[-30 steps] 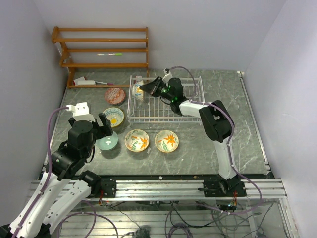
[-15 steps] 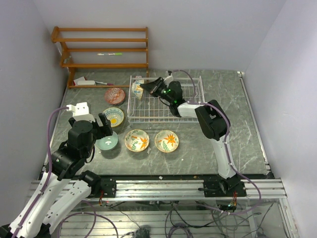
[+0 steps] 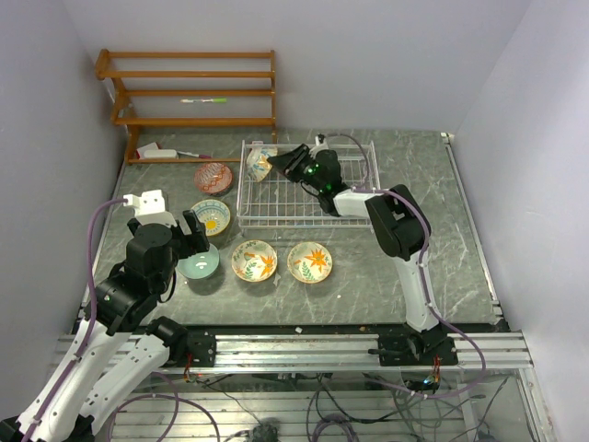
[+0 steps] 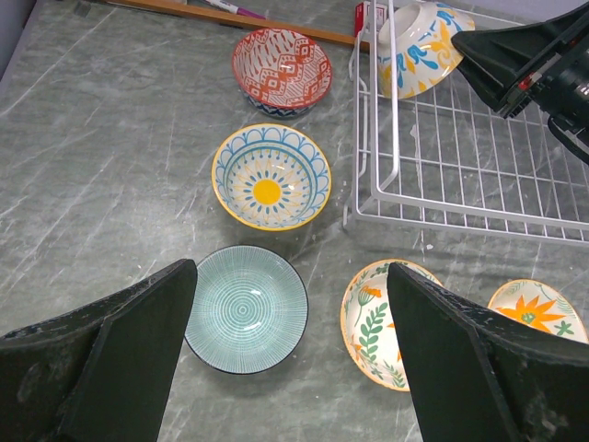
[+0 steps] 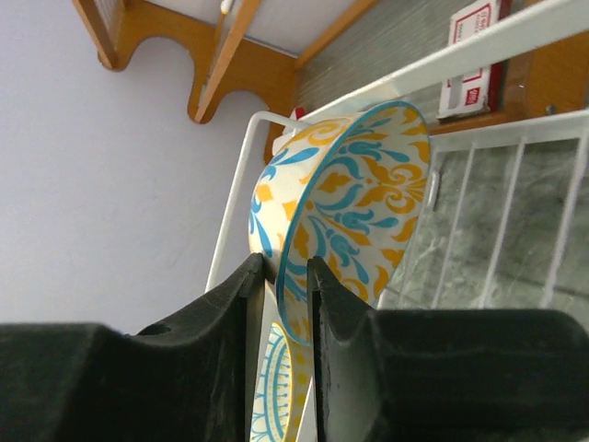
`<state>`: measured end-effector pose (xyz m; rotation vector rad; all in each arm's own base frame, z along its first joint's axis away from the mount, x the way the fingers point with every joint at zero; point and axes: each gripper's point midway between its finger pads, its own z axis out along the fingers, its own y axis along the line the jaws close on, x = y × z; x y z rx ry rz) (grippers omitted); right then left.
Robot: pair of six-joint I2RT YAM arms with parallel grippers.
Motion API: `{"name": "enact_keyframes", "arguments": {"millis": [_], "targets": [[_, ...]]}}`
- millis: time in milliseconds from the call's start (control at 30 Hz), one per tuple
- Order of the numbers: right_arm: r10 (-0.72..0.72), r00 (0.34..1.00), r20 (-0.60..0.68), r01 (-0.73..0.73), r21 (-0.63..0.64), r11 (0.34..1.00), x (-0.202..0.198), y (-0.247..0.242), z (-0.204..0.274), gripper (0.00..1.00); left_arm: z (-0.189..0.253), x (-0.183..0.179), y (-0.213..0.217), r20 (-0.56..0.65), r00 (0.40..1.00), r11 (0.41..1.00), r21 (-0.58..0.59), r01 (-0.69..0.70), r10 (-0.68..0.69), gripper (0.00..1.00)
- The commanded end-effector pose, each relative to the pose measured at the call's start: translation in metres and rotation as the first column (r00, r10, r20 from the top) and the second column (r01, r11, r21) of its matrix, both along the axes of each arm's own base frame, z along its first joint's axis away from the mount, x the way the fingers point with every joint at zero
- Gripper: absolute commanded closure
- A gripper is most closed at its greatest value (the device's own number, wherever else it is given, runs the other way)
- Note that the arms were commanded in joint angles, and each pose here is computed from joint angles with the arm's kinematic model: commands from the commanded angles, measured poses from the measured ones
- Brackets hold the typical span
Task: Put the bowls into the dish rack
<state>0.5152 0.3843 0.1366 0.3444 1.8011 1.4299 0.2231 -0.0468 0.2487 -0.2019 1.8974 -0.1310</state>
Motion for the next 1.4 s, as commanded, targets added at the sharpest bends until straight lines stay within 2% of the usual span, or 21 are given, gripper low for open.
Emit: {"name": "enact_keyframes", "arguments": {"millis": [0, 100, 267, 567, 767, 1033, 1200, 1367], "targets": [[-0.059, 0.994, -0.093, 0.049, -0.109, 0.993, -0.004, -0.018, -0.036, 0.75, 0.015, -0.001, 0.005, 0.038, 0.999, 1.0, -0.017, -0.019, 0.02, 0.05], [-0.078, 0.993, -0.087, 0.065, -0.148, 0.987, -0.004, -0.024, -0.033, 0.7, 0.016, -0.001, 0.004, 0.038, 0.999, 1.0, -0.017, -0.019, 0.019, 0.05], [-0.122, 0.989, -0.088, 0.1, -0.221, 0.97, -0.006, -0.035, -0.03, 0.51, 0.015, -0.001, 0.005, 0.036, 0.999, 1.0, -0.017, -0.02, 0.021, 0.05], [-0.136, 0.983, -0.121, 0.091, -0.321, 0.943, -0.005, -0.041, -0.035, 0.47, 0.016, -0.001, 0.005, 0.039, 0.999, 1.0, -0.019, -0.023, 0.023, 0.05], [-0.167, 0.978, -0.125, 0.107, -0.386, 0.916, -0.009, -0.052, -0.034, 0.26, 0.016, -0.001, 0.006, 0.039, 0.999, 1.0, -0.019, -0.024, 0.025, 0.04], [-0.162, 0.981, -0.11, 0.089, -0.487, 0.869, -0.01, -0.056, -0.031, 0.22, 0.016, -0.002, 0.007, 0.041, 0.999, 0.999, -0.019, -0.029, 0.03, 0.04], [-0.15, 0.987, -0.049, 0.097, -0.562, 0.821, -0.013, -0.051, -0.023, 0.21, 0.017, -0.002, 0.007, 0.044, 0.999, 0.999, -0.021, -0.03, 0.031, 0.05], [-0.108, 0.993, -0.052, 0.056, -0.598, 0.799, -0.011, -0.041, -0.029, 0.21, 0.016, -0.002, 0.006, 0.04, 0.999, 0.999, -0.019, -0.027, 0.028, 0.05]]}}
